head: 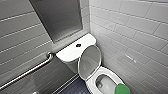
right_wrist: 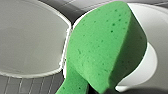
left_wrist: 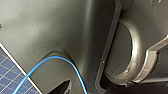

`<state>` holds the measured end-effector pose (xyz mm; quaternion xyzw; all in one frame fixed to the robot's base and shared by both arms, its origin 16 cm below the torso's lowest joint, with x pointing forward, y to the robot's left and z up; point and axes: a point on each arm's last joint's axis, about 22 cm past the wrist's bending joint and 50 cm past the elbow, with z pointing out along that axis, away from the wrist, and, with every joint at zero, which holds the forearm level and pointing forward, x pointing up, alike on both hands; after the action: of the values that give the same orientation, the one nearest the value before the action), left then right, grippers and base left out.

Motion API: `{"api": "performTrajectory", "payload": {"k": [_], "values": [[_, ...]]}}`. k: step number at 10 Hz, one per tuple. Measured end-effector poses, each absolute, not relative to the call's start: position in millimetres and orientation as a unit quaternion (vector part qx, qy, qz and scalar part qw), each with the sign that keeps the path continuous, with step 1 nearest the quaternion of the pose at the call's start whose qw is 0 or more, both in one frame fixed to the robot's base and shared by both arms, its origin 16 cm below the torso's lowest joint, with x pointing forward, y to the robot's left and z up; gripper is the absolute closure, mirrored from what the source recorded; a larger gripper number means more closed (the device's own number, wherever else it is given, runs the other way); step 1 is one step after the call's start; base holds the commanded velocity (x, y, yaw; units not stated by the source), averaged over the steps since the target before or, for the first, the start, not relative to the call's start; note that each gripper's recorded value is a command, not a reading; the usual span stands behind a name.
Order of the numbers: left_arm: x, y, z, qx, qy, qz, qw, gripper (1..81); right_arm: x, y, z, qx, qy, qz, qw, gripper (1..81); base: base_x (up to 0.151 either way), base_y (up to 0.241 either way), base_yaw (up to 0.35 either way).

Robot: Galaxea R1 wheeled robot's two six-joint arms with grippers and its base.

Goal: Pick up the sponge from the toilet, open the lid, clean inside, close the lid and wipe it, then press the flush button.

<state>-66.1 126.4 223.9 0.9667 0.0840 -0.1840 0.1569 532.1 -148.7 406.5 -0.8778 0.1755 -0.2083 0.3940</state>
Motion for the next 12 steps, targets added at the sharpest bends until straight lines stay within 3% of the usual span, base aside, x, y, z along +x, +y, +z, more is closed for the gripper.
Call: {"api": "performTrajectory", "payload": {"k": [9, 12], "values": [[-65.9, 127.2, 223.7, 0.967, 0.084, -0.184, 0.156, 1.0, 698.6, -60.9, 355.4, -0.889, 0.077, -0.187, 0.410, 81.1, 0.000, 0.000, 0.000], [-66.7, 129.0, 223.8, 0.967, 0.084, -0.184, 0.155, 1.0, 697.5, -18.5, 344.9, -0.890, 0.051, -0.151, 0.427, 81.1, 0.000, 0.000, 0.000]]}}
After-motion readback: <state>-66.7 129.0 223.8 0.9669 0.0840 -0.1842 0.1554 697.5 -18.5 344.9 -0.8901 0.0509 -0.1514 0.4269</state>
